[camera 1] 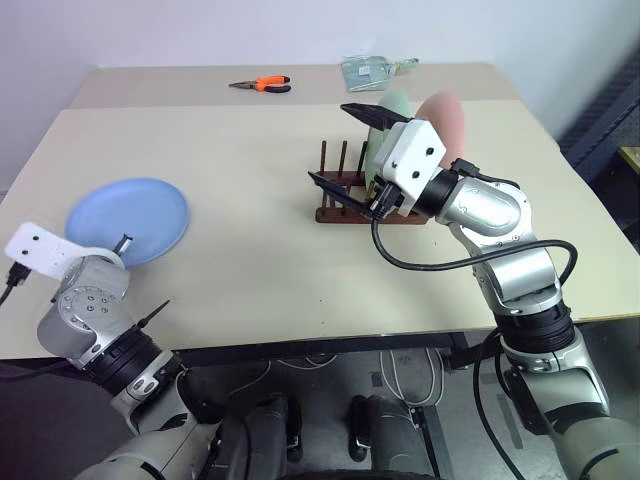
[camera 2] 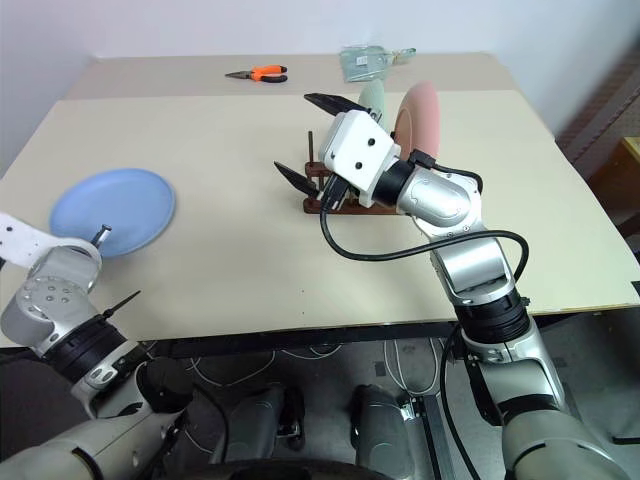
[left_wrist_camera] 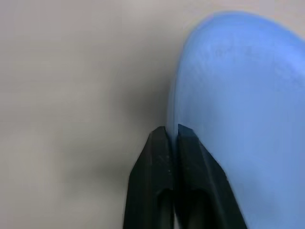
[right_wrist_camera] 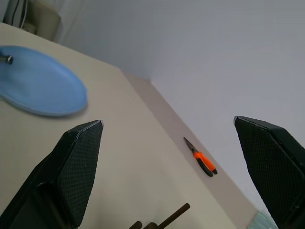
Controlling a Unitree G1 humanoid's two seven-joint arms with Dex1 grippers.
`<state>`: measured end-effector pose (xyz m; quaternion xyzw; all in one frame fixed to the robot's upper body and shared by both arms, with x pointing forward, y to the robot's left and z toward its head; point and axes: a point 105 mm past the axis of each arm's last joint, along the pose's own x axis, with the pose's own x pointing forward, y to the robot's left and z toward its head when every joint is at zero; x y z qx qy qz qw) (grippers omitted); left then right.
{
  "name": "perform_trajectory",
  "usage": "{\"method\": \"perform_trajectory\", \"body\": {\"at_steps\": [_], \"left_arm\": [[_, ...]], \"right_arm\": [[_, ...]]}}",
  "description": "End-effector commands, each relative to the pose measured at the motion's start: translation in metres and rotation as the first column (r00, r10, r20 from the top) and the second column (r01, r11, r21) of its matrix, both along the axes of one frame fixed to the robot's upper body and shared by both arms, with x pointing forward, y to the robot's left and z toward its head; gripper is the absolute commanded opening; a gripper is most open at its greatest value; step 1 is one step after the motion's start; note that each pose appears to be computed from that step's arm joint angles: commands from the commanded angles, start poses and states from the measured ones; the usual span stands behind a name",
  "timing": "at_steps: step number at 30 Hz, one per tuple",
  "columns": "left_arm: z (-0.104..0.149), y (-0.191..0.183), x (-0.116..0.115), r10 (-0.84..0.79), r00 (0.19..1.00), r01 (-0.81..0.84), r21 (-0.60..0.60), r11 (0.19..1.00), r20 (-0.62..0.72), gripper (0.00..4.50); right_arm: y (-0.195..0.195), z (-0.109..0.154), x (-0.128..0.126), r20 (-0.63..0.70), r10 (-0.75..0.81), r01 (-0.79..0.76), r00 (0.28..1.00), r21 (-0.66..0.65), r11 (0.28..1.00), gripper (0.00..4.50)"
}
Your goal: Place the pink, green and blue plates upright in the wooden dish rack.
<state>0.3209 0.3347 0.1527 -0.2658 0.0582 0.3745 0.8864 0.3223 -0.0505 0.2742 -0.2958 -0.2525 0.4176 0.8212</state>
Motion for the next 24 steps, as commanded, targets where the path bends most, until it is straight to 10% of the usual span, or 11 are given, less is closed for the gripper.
{"method": "perform_trajectory", "body": {"at_steps": [1, 7, 16, 24], "left_arm": [[0.081, -0.043, 0.014, -0.207, 0.948, 0.133, 0.292, 0.947, 0.242, 0.06], [0.124, -0.122, 0.01, -0.487, 0.795, 0.308, 0.45, 0.838, 0.362, 0.06], [0.125, -0.183, 0.001, -0.653, 0.658, 0.485, 0.452, 0.749, 0.375, 0.06], [0.119, -0.184, 0.002, -0.637, 0.655, 0.512, 0.381, 0.77, 0.407, 0.33]], "right_arm": [[0.01, -0.001, -0.008, 0.014, 0.044, -0.043, 0.999, -0.042, 0.998, 4.5], [0.042, -0.02, -0.006, 0.122, 0.107, -0.08, 0.987, -0.206, 0.975, 4.5], [0.065, -0.029, 0.023, 0.27, 0.098, -0.013, 0.958, -0.3, 0.954, 4.5], [0.062, -0.029, 0.025, 0.317, 0.089, 0.011, 0.944, -0.301, 0.954, 1.42]]}}
